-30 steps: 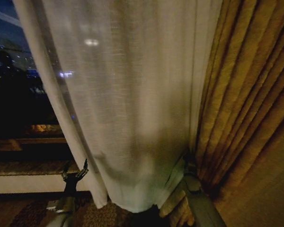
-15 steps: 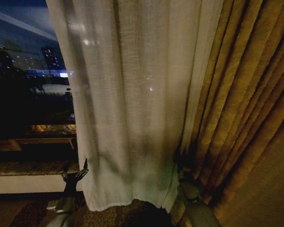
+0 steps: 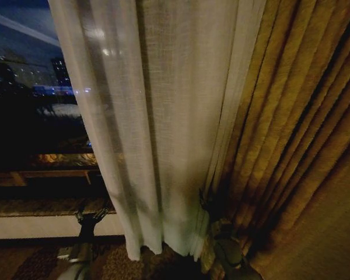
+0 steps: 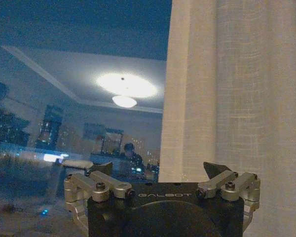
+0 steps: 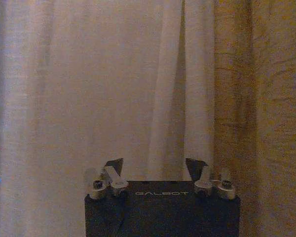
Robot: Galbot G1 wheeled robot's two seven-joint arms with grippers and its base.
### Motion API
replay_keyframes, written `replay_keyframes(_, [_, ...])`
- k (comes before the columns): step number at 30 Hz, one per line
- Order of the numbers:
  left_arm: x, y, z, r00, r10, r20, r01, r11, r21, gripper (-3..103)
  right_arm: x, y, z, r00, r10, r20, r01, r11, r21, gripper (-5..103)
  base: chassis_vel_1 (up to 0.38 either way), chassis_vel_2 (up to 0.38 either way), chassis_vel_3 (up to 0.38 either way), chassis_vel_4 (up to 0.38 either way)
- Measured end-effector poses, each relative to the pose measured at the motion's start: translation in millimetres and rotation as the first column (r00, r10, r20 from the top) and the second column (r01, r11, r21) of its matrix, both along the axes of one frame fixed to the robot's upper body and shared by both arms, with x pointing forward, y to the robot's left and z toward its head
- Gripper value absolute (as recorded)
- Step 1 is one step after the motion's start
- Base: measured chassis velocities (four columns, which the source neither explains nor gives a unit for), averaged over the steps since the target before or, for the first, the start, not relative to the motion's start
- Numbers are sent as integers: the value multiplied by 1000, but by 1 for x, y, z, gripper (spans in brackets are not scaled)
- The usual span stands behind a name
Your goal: Open the curtains by pulling them apart, changing their state from closed to fully open.
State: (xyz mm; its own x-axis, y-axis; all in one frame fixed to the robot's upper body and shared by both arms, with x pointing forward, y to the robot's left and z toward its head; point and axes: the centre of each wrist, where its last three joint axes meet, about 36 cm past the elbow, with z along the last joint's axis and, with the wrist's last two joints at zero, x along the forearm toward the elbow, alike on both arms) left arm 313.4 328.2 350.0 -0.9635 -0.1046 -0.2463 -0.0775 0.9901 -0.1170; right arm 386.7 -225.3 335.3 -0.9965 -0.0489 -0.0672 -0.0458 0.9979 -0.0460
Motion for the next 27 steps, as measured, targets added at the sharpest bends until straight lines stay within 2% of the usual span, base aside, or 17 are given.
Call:
replay_keyframes(1, [0,0,0,1000,0,0,0,1000,0,100,-1,0,0,1000,-1,0,1,1000,-3,77,0,0,0,0])
replay_keyframes(4, [0,0,0,1000,0,0,0,1000,0,100,-1,-3,-1,1000,-5,5,5,1000,-21,92,0,0,0,0])
replay_keyframes(5, [0,0,0,1000,0,0,0,1000,0,100,-1,-3,-1,1000,-5,5,5,1000,-21,92,0,0,0,0])
replay_keyframes(7, [0,0,0,1000,0,0,0,1000,0,100,-1,-5,-3,1000,-6,6,6,999,-32,99,20,9,-26,-21])
replay_keyframes(15, [0,0,0,1000,0,0,0,1000,0,100,3,-1,-5,1000,5,8,-5,999,-39,100,117,94,-99,-107])
replay_keyframes(27, [0,0,0,1000,0,0,0,1000,0,100,10,3,-9,1000,27,15,-26,999,-39,100,271,277,-274,-264])
